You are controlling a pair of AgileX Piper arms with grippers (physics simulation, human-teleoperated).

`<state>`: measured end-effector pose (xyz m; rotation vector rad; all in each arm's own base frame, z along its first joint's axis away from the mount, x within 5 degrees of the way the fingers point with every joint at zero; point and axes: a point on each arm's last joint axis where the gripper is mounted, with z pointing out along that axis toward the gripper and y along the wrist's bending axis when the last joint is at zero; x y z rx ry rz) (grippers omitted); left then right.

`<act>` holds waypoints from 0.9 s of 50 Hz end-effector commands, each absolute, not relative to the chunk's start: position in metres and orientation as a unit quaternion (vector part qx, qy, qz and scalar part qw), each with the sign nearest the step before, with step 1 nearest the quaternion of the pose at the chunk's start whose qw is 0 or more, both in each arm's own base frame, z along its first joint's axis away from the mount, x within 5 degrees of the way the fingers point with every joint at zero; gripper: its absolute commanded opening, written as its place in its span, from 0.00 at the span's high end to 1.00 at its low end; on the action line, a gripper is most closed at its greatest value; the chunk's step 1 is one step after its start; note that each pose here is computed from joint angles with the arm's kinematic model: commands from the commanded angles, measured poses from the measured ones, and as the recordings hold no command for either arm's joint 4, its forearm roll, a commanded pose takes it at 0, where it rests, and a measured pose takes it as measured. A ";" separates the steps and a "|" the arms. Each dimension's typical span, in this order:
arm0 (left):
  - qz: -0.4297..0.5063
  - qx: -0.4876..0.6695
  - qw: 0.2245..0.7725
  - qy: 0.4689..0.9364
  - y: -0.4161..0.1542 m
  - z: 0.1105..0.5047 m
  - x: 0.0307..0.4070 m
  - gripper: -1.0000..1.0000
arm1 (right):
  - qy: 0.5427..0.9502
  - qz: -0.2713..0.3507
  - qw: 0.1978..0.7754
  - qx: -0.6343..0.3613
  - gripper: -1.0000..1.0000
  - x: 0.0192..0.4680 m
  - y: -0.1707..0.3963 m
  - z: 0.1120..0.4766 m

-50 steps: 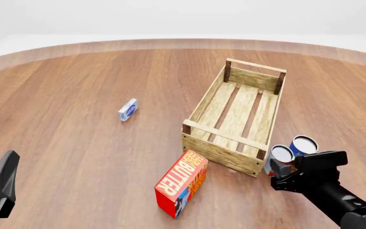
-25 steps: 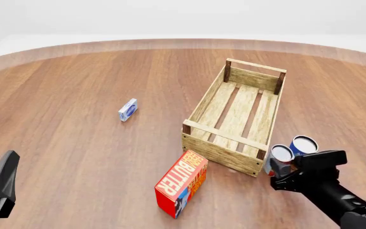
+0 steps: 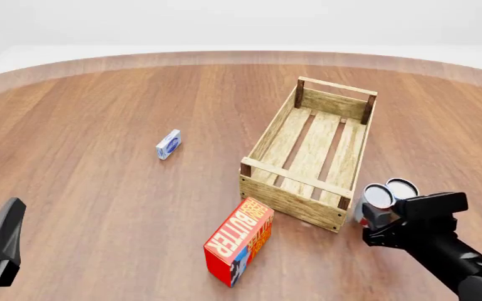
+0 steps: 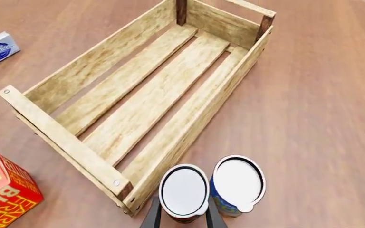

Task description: Pick up the tomato sauce, and put it in the wooden tray.

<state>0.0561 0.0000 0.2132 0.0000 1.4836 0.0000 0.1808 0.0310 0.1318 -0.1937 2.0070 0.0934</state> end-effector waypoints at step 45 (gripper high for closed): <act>0.000 0.000 0.737 0.676 0.000 0.213 0.056 0.00 | 0.805 0.033 0.587 -0.077 1.00 0.167 0.025 0.189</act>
